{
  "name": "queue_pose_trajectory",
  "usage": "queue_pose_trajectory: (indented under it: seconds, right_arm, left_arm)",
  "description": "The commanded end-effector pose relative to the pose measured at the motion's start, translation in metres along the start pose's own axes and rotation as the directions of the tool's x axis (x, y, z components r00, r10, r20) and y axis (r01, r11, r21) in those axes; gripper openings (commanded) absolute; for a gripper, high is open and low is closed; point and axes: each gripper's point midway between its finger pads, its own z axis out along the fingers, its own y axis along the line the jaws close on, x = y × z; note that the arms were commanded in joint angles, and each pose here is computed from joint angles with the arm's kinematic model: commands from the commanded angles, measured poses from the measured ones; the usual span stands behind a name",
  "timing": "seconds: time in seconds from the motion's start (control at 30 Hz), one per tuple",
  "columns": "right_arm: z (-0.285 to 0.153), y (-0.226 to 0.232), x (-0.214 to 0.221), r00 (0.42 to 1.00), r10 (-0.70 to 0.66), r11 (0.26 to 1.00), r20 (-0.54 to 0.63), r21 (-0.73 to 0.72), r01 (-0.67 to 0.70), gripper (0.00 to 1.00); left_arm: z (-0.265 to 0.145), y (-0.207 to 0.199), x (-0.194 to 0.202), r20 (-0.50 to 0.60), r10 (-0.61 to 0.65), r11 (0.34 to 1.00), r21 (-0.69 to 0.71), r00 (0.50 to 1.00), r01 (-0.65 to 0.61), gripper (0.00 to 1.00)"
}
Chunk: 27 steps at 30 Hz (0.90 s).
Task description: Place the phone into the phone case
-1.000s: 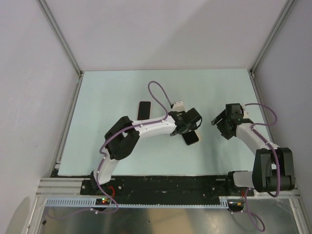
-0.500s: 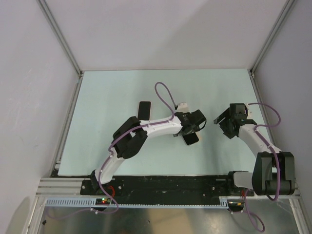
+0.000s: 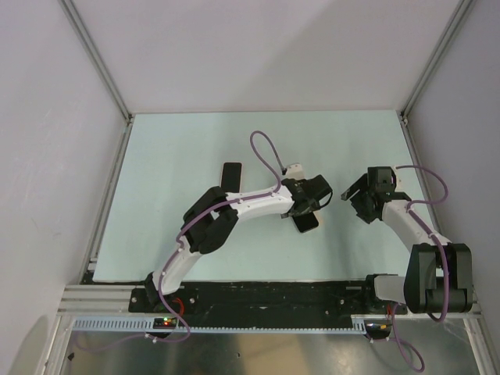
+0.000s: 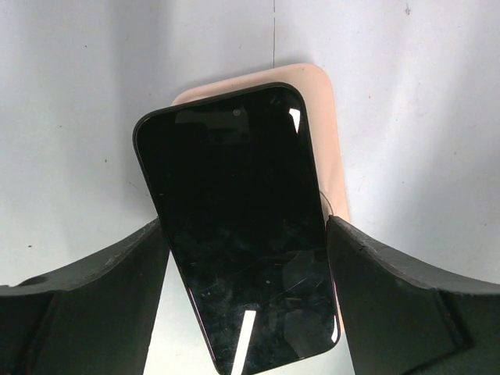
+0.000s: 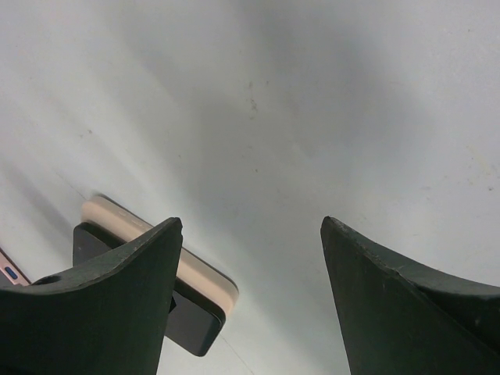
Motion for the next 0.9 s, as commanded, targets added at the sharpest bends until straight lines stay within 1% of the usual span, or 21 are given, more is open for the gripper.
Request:
queue_pose_trajectory:
  seconds: [0.0,0.07,0.13,0.2,0.27,0.3,0.4,0.47,0.6,0.7,0.8,0.87]
  right_arm:
    - [-0.003,0.006,-0.006,0.999,-0.020,0.999,0.032,-0.032,0.021,0.77]
    - [-0.004,0.006,-0.006,0.999,-0.025,0.999,0.033,-0.031,0.026,0.77]
    - [-0.003,0.007,-0.006,0.999,-0.034,0.999,0.033,-0.033,0.035,0.77]
    - [-0.004,0.009,-0.005,0.998,-0.047,0.998,0.033,-0.041,0.049,0.77]
    - [-0.003,0.012,-0.003,0.997,-0.065,0.996,0.029,-0.052,0.067,0.77]
    - [-0.003,0.014,-0.002,0.997,-0.075,0.995,0.027,-0.060,0.076,0.77]
    - [-0.002,0.024,0.004,0.992,-0.121,0.988,0.021,-0.095,0.123,0.79]
    - [-0.001,0.030,0.008,0.987,-0.158,0.980,0.022,-0.117,0.160,0.81]
    - [0.002,0.044,0.019,0.973,-0.229,0.959,0.014,-0.166,0.229,0.84]
    - [0.003,0.057,0.030,0.960,-0.278,0.936,-0.002,-0.226,0.271,0.84]
    - [0.003,0.070,0.046,0.933,-0.359,0.896,-0.007,-0.282,0.342,0.86]
    - [0.004,0.077,0.058,0.907,-0.422,0.868,-0.002,-0.289,0.403,0.89]
  left_arm:
    - [0.004,-0.006,0.000,-0.001,0.009,1.000,0.003,1.000,-0.009,0.81]
    - [0.003,-0.006,-0.001,-0.004,0.012,1.000,0.004,1.000,-0.012,0.78]
    - [0.001,-0.003,-0.004,-0.001,0.008,1.000,0.003,1.000,-0.008,0.73]
    - [-0.004,0.000,-0.011,0.010,0.006,1.000,0.004,1.000,-0.006,0.65]
    - [-0.009,0.005,-0.019,0.023,0.005,1.000,0.000,1.000,-0.005,0.54]
    - [-0.013,0.006,-0.024,0.029,0.006,1.000,0.004,1.000,-0.006,0.47]
    - [-0.019,0.012,-0.037,0.044,0.019,1.000,0.006,0.999,-0.019,0.32]
    - [-0.024,0.016,-0.047,0.054,0.031,0.999,0.011,0.998,-0.031,0.26]
    - [-0.033,0.029,-0.062,0.060,0.042,0.999,0.015,0.997,-0.043,0.20]
    - [-0.039,0.042,-0.069,0.051,0.043,0.999,0.020,0.998,-0.045,0.19]
    - [-0.046,0.054,-0.076,0.040,0.032,0.998,0.043,0.999,-0.034,0.18]
    - [-0.048,0.063,-0.076,0.016,0.033,0.997,0.069,0.999,-0.034,0.18]
